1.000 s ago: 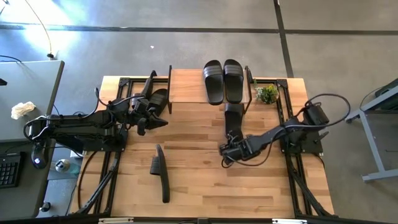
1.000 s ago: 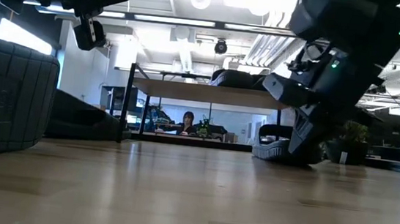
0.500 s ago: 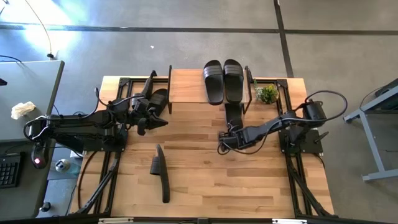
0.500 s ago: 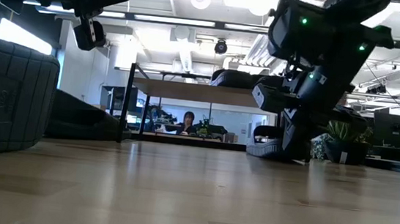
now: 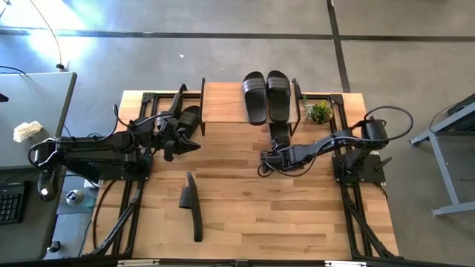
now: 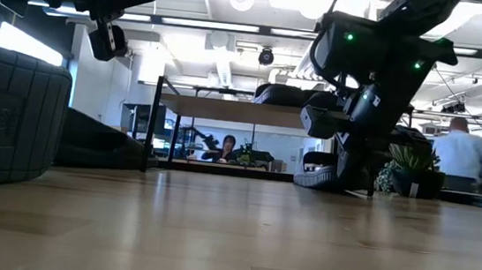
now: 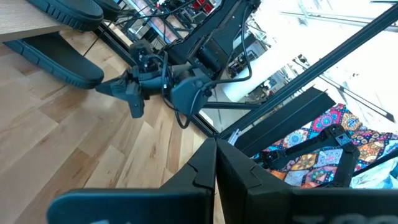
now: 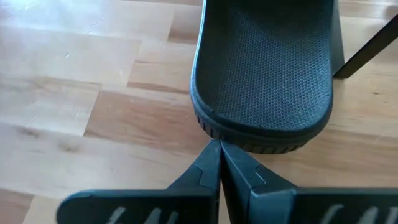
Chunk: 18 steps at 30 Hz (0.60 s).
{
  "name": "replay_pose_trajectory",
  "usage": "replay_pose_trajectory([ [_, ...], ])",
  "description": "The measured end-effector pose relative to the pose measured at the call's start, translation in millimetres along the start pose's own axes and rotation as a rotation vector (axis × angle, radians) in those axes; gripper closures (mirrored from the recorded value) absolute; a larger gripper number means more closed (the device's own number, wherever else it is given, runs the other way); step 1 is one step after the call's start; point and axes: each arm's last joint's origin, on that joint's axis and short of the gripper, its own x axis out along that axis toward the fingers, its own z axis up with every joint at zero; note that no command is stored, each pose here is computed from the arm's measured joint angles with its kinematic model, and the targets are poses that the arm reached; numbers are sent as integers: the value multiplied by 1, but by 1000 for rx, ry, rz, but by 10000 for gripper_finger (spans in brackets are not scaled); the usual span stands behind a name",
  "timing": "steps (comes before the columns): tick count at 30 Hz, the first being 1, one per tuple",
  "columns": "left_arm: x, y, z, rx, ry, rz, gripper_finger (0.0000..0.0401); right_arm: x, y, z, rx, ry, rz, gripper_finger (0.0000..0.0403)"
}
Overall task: Pick and place slides into the shelf
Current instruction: Put the black slipper under the shelf
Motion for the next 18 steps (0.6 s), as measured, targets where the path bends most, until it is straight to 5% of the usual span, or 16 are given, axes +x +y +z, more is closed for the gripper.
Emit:
replay_pose_trajectory([
  [18,0,0,0,0,0,-1,400,-9,3,-8,-21,8,42,403],
])
